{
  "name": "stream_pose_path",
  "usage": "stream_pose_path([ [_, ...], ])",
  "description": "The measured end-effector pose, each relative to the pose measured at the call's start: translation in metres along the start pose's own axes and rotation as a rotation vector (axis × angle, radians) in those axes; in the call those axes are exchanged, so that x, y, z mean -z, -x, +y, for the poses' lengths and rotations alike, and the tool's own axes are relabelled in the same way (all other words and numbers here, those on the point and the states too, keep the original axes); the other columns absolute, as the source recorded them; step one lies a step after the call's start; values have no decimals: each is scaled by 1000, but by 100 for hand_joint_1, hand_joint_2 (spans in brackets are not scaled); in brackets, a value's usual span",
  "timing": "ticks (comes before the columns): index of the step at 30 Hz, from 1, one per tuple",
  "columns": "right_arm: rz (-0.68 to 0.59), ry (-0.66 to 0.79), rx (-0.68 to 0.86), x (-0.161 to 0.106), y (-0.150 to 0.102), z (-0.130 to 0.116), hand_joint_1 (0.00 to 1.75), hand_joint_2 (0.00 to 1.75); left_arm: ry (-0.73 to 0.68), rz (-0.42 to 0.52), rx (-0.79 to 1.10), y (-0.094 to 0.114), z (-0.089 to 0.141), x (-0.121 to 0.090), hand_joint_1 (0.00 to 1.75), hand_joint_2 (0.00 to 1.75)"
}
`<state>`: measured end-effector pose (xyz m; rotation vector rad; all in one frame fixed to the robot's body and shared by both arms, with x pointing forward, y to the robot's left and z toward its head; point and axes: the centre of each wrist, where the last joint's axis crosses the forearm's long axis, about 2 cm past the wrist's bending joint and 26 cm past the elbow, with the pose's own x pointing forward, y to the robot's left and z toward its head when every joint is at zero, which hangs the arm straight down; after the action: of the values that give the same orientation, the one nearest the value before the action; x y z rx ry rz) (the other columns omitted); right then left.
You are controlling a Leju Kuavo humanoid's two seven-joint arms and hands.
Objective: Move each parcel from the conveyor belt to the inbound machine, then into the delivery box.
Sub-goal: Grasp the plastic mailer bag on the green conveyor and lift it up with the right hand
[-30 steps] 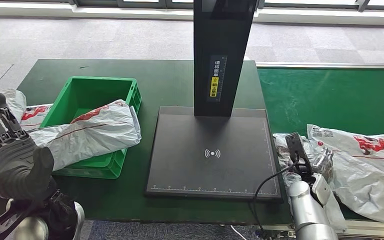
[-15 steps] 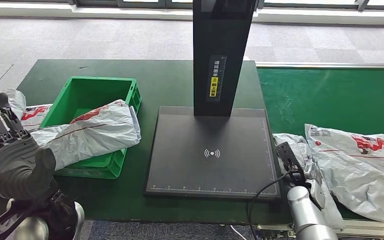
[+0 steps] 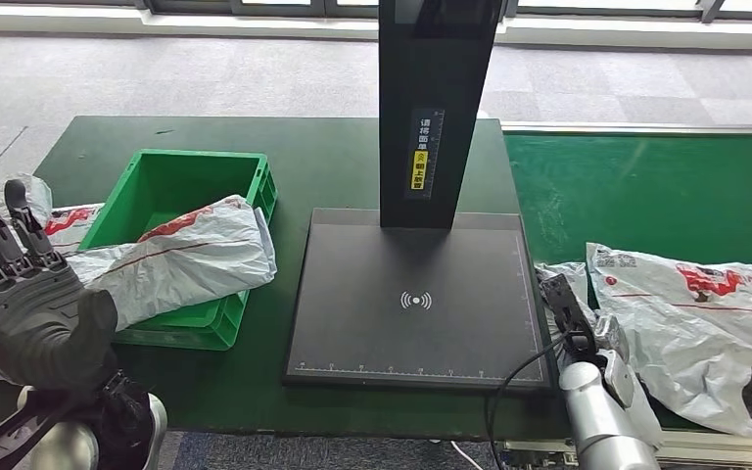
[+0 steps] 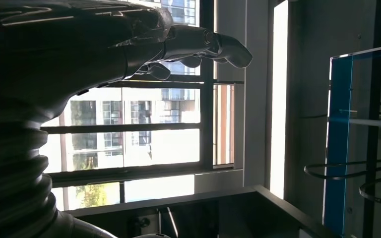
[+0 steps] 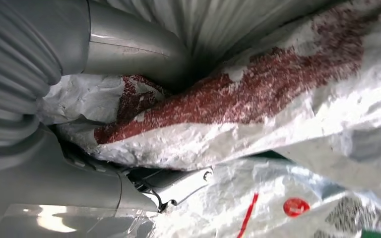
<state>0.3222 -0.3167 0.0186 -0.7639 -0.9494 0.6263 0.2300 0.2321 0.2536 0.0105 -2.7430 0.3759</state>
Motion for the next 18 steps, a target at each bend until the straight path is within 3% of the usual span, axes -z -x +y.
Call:
stream_pose_path([
  [6,-30,132,24,0,-2,-6,175,175,-10,0,11,0,0,0,0,175],
  [11,-128,301,43,-5,-14,-21,175,175,-14,-2,14,-1,1,0,0,175],
  [18,-321,508,140,-38,-46,-54,175,175,-5,-5,8,-1,0,1,0,175],
])
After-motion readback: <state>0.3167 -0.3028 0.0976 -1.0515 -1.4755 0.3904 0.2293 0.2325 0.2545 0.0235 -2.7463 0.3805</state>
